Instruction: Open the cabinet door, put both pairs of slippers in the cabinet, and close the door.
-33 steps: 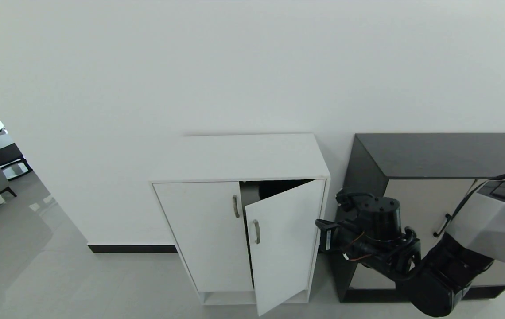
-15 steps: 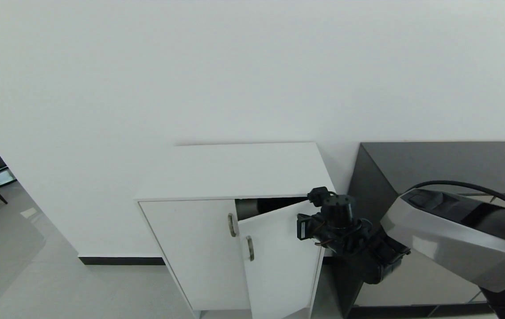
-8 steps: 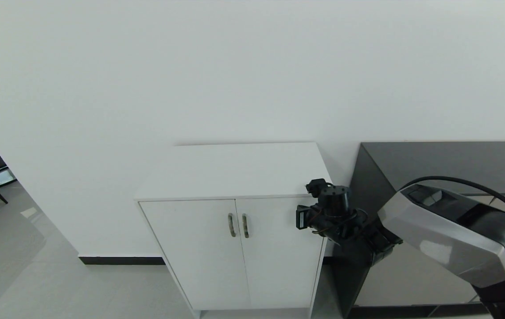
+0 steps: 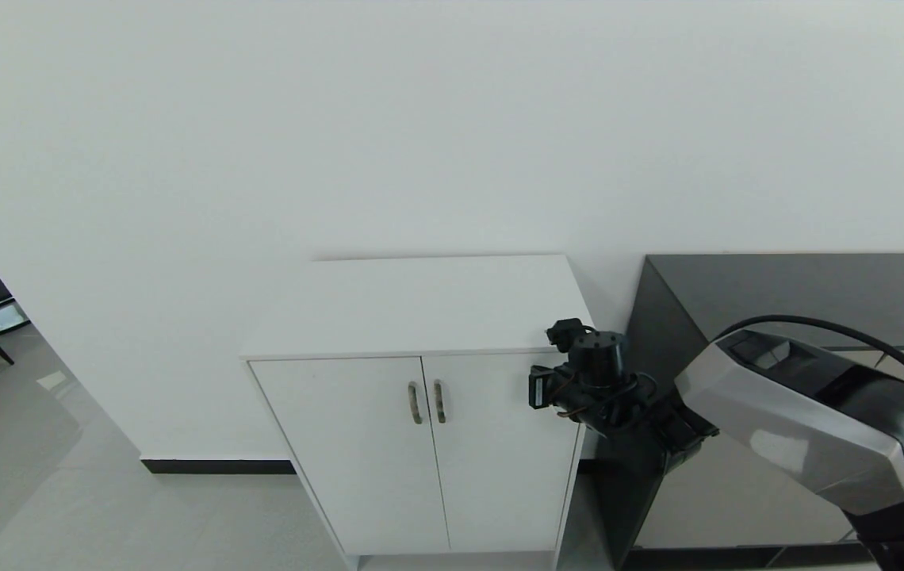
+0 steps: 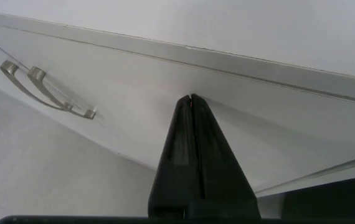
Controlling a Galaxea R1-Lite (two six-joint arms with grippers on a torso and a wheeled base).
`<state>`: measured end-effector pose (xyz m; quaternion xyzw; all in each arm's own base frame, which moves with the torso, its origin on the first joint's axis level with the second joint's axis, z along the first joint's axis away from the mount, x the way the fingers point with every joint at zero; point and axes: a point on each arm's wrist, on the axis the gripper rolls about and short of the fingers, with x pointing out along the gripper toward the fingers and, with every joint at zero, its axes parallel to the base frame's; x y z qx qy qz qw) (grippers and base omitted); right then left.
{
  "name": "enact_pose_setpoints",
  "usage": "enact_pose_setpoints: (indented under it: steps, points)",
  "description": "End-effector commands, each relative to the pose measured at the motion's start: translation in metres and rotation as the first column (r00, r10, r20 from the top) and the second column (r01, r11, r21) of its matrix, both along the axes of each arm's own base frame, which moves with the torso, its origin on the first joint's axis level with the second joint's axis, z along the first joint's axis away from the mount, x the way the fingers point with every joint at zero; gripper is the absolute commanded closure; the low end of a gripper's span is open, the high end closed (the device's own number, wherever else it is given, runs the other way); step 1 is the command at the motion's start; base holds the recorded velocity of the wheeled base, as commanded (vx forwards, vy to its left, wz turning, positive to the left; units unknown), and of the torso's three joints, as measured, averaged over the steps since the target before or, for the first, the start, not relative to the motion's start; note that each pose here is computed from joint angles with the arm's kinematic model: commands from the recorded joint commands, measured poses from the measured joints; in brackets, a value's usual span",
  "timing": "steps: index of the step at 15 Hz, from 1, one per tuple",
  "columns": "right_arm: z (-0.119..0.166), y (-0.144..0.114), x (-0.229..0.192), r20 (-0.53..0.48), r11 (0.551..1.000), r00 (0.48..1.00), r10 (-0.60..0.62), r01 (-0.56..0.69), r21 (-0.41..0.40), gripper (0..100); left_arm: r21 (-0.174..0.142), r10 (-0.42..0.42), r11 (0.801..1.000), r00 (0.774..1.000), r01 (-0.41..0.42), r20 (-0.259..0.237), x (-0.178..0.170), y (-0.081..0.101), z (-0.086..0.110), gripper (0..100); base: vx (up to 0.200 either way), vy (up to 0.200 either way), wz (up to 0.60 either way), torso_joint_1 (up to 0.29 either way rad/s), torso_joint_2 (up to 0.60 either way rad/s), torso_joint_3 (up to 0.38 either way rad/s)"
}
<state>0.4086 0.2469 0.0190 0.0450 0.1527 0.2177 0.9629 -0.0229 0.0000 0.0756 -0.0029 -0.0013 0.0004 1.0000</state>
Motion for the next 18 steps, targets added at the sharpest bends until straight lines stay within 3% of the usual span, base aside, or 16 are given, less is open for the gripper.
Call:
enact_pose_setpoints:
  steps: [1, 5, 7, 8, 10, 14, 18]
  points:
    - [0.004, -0.002, -0.003, 0.001, 1.0, 1.0, -0.001, 0.001, 0.001, 100, 0.0, 0.001, 1.0, 1.0, -0.001, -0.001, 0.0, 0.0, 0.0, 100, 0.0, 0.0, 0.0, 0.0, 0.0, 0.0]
    - [0.038, -0.03, -0.052, 0.013, 1.0, 1.0, -0.014, 0.014, 0.001, 100, -0.003, 0.002, 1.0, 1.0, -0.002, -0.001, 0.0, 0.0, 0.0, 100, 0.0, 0.0, 0.0, 0.0, 0.0, 0.0]
    - [0.063, -0.062, -0.087, 0.036, 0.993, 0.993, -0.109, 0.11, -0.031, 100, -0.002, 0.004, 1.0, 1.0, -0.004, -0.001, 0.0, 0.0, 0.0, 100, 0.0, 0.0, 0.0, 0.0, 0.0, 0.0]
    - [0.075, -0.091, -0.117, 0.027, 0.985, 0.988, -0.151, 0.152, -0.075, 100, 0.0, 0.004, 1.0, 1.0, -0.004, -0.001, 0.0, 0.0, 0.0, 100, 0.0, 0.0, 0.0, 0.0, 0.0, 0.0]
    - [0.083, -0.125, -0.156, 0.004, 0.977, 0.982, -0.189, 0.188, -0.103, 100, -0.002, 0.004, 1.0, 1.0, -0.004, -0.001, 0.0, 0.0, 0.0, 100, 0.0, 0.0, 0.0, 0.0, 0.0, 0.0]
    - [0.075, -0.191, -0.224, -0.072, 0.959, 0.964, -0.254, 0.242, -0.148, 100, 0.001, 0.004, 1.0, 1.0, -0.004, -0.001, 0.0, 0.0, 0.0, 100, 0.0, 0.0, 0.0, 0.0, 0.0, 0.0]
    - [0.068, -0.207, -0.259, -0.11, 0.958, 0.962, -0.25, 0.229, -0.173, 100, 0.001, 0.004, 1.0, 1.0, -0.004, -0.001, 0.0, 0.0, 0.0, 100, 0.0, 0.0, 0.0, 0.0, 0.0, 0.0]
